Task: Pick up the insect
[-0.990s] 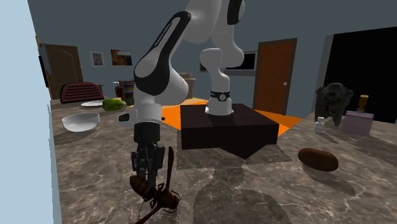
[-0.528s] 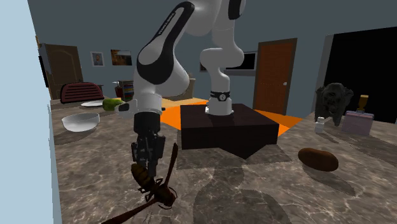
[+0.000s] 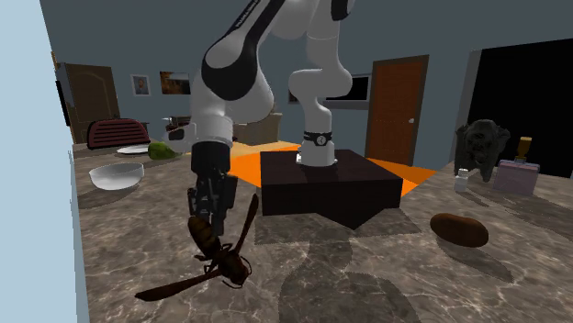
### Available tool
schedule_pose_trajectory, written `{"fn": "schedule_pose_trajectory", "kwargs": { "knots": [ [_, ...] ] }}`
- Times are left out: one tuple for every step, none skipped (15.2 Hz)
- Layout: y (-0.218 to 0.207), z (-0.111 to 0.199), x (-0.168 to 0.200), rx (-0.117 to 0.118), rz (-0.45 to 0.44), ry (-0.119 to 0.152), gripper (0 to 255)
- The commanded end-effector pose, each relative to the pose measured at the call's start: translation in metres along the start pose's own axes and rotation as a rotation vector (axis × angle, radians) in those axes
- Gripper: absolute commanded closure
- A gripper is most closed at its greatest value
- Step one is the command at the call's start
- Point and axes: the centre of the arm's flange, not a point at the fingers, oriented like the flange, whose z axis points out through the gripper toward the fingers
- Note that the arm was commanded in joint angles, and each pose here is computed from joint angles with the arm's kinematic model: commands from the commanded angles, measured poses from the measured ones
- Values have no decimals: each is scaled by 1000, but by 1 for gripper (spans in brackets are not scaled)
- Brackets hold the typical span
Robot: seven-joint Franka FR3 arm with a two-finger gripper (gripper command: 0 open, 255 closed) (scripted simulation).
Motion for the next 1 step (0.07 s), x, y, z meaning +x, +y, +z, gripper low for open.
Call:
{"fn": "schedule_pose_trajectory", "kwargs": {
  "knots": [
    [-1,-3,2,0,0,0,255]
  ]
}}
